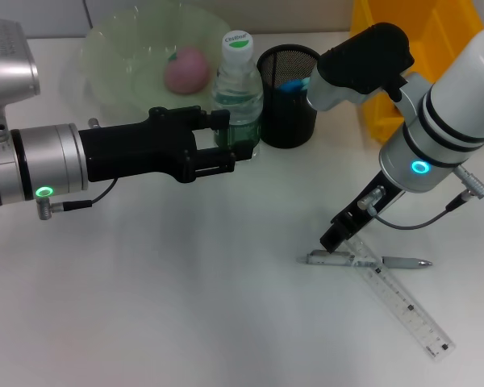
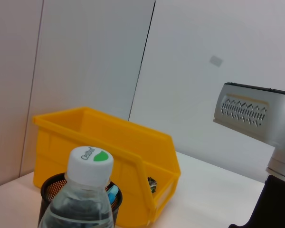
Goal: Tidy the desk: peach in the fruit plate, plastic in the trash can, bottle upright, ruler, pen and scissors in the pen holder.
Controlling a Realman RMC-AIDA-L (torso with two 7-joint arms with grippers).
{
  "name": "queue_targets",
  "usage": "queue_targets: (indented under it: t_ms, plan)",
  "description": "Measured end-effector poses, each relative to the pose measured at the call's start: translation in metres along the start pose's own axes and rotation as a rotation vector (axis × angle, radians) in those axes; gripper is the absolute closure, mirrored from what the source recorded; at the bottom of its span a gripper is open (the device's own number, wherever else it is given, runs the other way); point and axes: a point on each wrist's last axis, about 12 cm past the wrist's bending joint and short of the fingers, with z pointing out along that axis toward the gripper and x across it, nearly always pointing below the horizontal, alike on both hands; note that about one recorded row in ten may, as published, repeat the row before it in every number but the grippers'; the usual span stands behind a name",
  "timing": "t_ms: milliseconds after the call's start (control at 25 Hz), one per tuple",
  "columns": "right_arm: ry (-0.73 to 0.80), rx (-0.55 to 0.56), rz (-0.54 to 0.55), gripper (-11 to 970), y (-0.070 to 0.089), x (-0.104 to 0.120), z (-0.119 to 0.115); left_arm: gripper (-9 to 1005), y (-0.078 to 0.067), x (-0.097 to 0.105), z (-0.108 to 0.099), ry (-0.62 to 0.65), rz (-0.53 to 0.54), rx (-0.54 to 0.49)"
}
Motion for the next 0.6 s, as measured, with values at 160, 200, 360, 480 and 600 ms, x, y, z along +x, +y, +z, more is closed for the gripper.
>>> queue_targets:
  t_ms: [160, 200, 360, 480, 600]
  plan:
    - [0.0, 0.0, 0.003, 327, -0.0003, 0.0001, 0.0002, 338, -0.0001, 0.0003, -0.0002, 0.0, -0.001, 0.0]
    - [0.001, -0.001, 0.004, 327, -0.0005, 0.0004, 0.0005, 338, -0.0001, 0.0003, -0.0002, 0.0, -0.001, 0.0]
    - [0.008, -0.002, 0.012, 327, -0.0018, 0.0022, 0.0027, 338, 0.0, 0.0, 0.0001, 0.0, 0.0, 0.0]
    - [0.005, -0.003, 0.02, 327, -0.0033, 0.0028, 0.0037, 338, 0.0001, -0.0002, 0.0003, 0.0, 0.0, 0.001]
    - [0.003, -0.002, 0.023, 327, -0.0042, 0.003, 0.0035, 338, 0.0001, -0.0002, 0.0004, 0.0, 0.0, 0.001]
